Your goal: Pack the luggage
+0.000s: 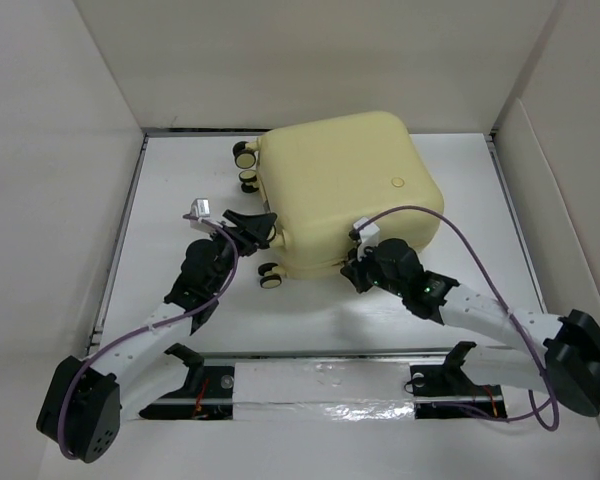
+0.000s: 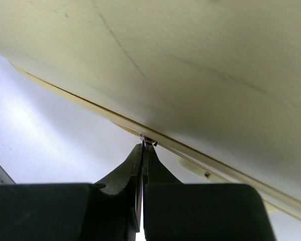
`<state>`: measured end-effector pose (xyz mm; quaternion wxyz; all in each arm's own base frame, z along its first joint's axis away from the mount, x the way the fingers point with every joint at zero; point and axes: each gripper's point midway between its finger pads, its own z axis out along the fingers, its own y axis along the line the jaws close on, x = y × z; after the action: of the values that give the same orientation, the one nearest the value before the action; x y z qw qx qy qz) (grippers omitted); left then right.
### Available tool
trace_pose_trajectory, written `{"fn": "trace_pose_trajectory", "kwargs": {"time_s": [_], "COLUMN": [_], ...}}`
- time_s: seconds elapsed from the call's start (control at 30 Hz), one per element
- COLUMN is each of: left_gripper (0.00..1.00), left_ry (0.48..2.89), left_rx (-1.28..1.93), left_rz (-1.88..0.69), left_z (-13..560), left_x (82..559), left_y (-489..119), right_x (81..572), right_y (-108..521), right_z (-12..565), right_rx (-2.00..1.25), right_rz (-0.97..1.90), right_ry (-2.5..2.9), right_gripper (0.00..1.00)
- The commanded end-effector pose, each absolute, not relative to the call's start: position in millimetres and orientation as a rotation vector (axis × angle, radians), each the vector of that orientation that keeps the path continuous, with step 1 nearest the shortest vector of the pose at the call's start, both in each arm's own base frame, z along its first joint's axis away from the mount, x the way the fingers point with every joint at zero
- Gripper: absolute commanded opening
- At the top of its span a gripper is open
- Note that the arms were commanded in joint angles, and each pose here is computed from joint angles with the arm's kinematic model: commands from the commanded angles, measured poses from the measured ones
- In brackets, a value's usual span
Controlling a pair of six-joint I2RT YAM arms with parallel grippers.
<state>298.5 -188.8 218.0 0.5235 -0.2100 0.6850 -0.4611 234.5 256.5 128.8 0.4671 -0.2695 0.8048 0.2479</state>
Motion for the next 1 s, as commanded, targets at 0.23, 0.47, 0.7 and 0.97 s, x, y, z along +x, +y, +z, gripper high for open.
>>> {"fn": "trace_pose_trajectory", "kwargs": {"time_s": [0.23, 0.47, 0.7, 0.97], "left_gripper": [0.0, 0.0, 0.0, 0.16], "left_ry": [1.731, 1.743, 1.714, 1.808], "left_rx": [-0.284, -0.222, -0.231, -0.216], "left_rz": [-1.305, -1.381, -1.289, -1.249], "left_z": [207, 211, 213, 182], "left_x": [257, 266, 282, 299], "left_y": [-239, -269, -274, -295], "right_x": [158, 129, 154, 132], "right_y": [411, 400, 418, 409], "right_z": [231, 223, 237, 256], "right_rx": [-0.868, -0.743, -0.816, -0.813], "right_rz": [1.136, 1.174, 1.106, 1.164], "right_ry": [1.573, 1.57, 1.561, 1.49], "right_gripper": [0.0, 0.0, 0.0, 0.0]}}
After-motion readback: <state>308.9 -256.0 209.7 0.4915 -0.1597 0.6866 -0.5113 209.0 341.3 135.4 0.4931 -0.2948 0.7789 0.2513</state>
